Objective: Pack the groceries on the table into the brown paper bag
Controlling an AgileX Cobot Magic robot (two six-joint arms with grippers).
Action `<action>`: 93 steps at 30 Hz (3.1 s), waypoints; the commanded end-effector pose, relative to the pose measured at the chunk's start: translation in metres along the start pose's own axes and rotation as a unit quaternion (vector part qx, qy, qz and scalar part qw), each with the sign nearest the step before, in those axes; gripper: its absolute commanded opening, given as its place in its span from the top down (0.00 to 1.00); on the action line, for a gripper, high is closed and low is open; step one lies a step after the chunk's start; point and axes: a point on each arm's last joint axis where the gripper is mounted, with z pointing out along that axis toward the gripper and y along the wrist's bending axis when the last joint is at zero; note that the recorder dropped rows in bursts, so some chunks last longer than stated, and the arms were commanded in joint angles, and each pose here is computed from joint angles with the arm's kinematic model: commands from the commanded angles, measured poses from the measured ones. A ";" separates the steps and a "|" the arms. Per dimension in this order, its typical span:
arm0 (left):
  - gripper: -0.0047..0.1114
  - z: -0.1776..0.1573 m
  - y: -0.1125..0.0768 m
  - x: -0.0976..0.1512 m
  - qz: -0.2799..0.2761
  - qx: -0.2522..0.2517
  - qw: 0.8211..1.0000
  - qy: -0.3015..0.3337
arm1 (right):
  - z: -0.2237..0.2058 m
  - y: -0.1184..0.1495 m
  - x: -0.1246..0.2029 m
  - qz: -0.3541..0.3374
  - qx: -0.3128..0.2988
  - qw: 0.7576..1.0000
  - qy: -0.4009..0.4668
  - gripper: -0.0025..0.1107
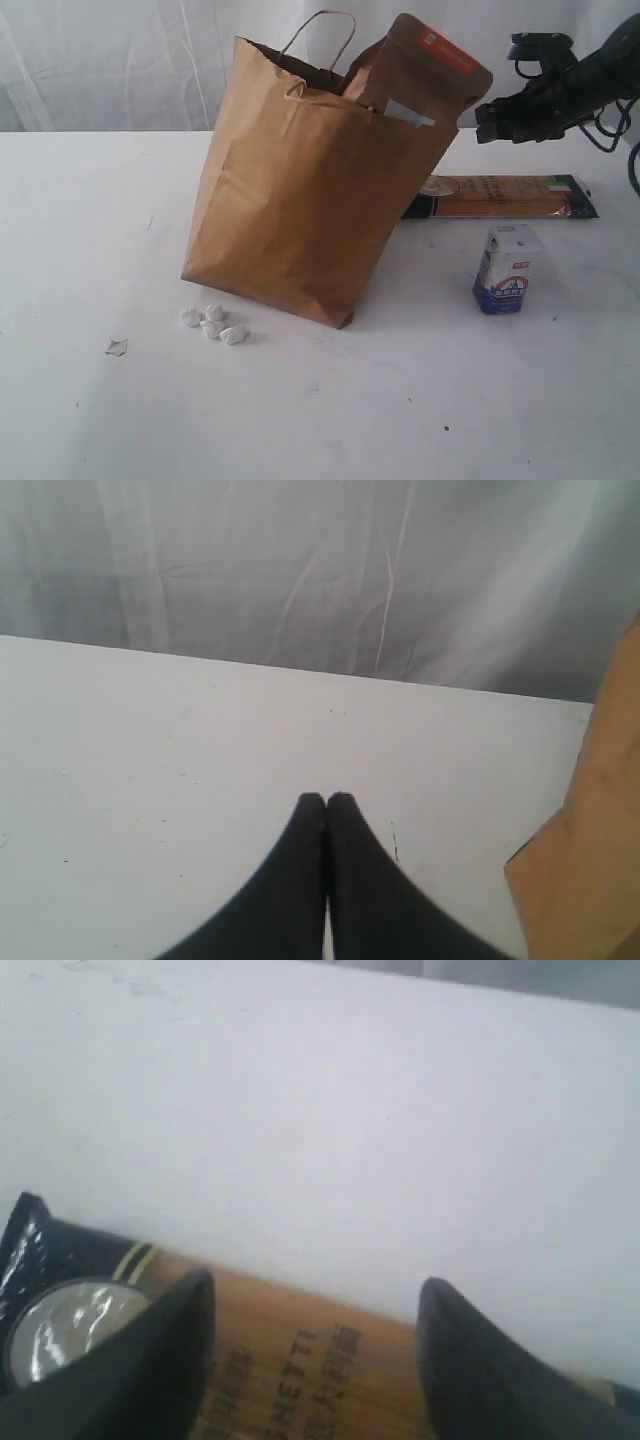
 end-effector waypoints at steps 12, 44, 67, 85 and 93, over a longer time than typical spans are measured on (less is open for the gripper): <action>0.96 -0.002 -0.007 0.002 0.006 0.035 0.999 0.007 | 0.037 -0.011 0.024 -0.022 0.015 0.999 0.033 0.49; 0.96 -0.002 -0.013 0.003 0.045 0.069 0.997 0.011 | -0.012 0.031 0.024 -0.082 -0.134 0.971 0.178 0.58; 0.96 0.001 -0.021 0.042 0.091 0.003 0.995 0.048 | 0.012 0.100 0.029 -0.470 -0.119 0.847 0.220 0.06; 0.96 -0.017 0.024 0.102 0.025 -0.204 0.975 0.086 | 0.049 0.085 0.051 -0.491 -0.102 0.830 0.244 0.08; 0.96 -0.017 0.024 0.102 0.025 -0.204 0.975 0.086 | 0.048 0.085 0.052 -0.463 -0.096 0.843 0.257 0.68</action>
